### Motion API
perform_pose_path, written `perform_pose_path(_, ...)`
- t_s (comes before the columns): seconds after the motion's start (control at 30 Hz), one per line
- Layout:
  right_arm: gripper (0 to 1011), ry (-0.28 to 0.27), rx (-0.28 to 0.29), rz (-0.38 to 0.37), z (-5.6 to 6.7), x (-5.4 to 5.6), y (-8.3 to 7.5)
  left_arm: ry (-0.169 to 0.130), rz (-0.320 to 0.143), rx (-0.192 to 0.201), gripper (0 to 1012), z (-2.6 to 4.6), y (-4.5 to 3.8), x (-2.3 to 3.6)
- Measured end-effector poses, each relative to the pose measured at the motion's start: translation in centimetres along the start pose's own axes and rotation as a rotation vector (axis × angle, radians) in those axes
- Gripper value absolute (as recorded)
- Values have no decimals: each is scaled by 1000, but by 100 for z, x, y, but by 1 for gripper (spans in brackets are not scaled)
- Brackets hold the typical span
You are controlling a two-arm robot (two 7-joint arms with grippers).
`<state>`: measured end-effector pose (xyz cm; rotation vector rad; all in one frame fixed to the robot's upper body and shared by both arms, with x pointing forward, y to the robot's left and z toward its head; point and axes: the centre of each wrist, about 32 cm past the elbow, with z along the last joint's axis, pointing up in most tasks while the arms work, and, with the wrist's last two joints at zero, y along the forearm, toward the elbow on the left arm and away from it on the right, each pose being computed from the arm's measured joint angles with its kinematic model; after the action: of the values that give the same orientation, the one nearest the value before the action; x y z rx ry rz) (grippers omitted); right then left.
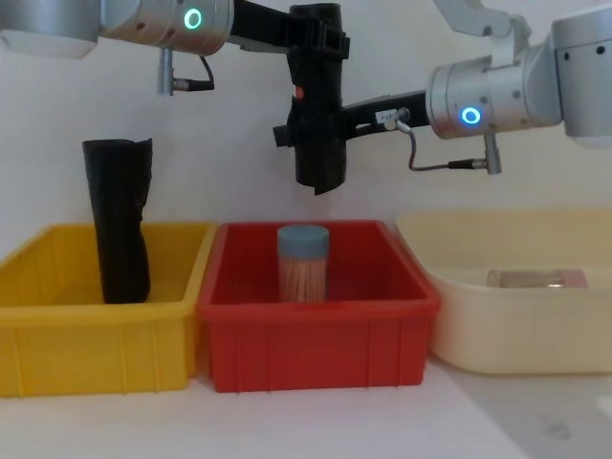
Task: Pick up the garbage bag with the one hand and transfer it to the other hand.
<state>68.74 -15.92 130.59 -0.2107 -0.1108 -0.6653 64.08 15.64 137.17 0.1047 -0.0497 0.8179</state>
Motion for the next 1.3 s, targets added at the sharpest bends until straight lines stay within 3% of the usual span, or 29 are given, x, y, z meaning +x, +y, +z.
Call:
perform_pose_path(0.2, 840, -2, 6, 5, 17, -1, 36, 0, 0, 0, 360, 0, 0, 0)
perform_pose_path(0.27, 762, -2, 8, 7, 22, 0, 46, 0, 0, 0, 360, 0, 0, 0)
perform_pose_path(0.4, 631, -2, 10, 9, 27, 0, 62, 0, 0, 0, 464, 0, 0, 0)
perform_pose_path(0.57, 545, -2, 11, 10, 33, 0, 70, 0, 0, 0, 598, 0, 0, 0)
perform_pose_path(0.7, 545, -2, 11, 9, 35, 3, 60, 0, 0, 0, 752, 0, 0, 0)
perform_pose_path(1.03, 545, 9, -7, -31, -20, 23, -59, 0, 0, 0, 1002, 0, 0, 0)
perform_pose_path(1.3, 543, 20, -36, -113, -113, 95, -313, 0, 0, 0, 1002, 0, 0, 0)
